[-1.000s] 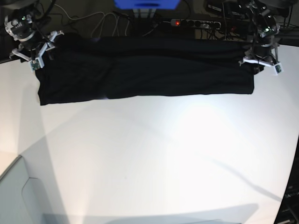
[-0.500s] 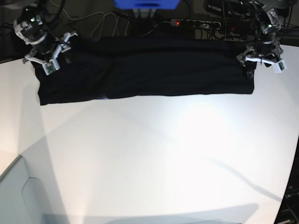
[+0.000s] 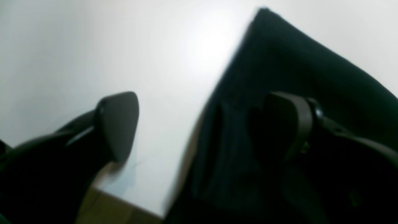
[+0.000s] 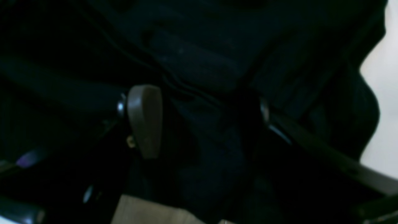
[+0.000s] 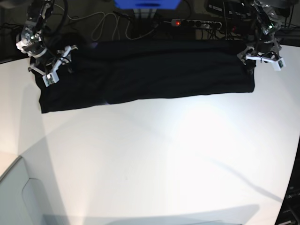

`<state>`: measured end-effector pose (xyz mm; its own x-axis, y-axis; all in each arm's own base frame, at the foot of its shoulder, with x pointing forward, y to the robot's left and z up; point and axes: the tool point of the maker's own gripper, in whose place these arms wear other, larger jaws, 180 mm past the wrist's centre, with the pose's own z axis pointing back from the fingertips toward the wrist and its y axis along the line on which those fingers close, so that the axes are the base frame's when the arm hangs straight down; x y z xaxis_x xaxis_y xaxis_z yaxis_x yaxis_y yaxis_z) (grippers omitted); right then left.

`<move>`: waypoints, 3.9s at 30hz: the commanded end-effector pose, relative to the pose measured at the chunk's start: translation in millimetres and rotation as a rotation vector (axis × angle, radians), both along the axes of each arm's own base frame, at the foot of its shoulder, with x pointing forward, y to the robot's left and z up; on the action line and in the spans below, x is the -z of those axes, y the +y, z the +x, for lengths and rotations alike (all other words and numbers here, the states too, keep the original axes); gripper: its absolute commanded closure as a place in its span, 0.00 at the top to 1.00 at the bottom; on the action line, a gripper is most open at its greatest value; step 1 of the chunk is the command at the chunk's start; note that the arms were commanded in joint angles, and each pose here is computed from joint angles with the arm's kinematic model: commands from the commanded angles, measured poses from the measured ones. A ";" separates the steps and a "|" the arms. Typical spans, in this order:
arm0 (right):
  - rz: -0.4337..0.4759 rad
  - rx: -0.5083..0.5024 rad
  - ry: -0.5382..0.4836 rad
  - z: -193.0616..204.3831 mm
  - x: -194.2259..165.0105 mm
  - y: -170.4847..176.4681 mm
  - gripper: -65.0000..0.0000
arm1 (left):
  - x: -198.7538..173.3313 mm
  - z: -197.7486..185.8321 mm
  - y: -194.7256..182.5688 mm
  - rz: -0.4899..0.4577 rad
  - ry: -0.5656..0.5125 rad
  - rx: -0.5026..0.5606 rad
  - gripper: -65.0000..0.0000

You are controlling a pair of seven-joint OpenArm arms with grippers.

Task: Fold the T-shirt properly
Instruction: 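Pull the strip ends apart with both grippers to straighten it, then hold the strip ends with both grippers, adjusting the left grip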

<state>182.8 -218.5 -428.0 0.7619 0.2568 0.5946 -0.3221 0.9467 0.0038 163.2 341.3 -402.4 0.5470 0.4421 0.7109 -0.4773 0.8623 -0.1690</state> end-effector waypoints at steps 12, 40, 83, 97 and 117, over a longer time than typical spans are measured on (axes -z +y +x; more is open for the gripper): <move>-0.027 -0.008 0.075 2.4 18.1 -20.2 0.57 | -8.6 16.3 -3.8 -0.004 -0.049 0.034 0.94; -0.022 -0.010 0.072 2.5 17.7 -17.8 0.57 | -5.0 7.8 -20.3 -0.079 -0.072 0.084 0.00; -0.022 -0.010 0.080 -1.3 19.2 -17.3 0.57 | -28.5 34.9 -8.9 -0.042 -0.081 0.136 0.45; -0.022 -0.010 0.080 -1.3 19.2 -17.3 0.57 | -47.9 23.4 8.3 -0.006 -0.131 0.049 0.47; -0.022 -0.010 0.080 -1.3 19.2 -17.3 0.57 | -27.9 25.4 -15.6 -0.073 -0.109 0.077 0.58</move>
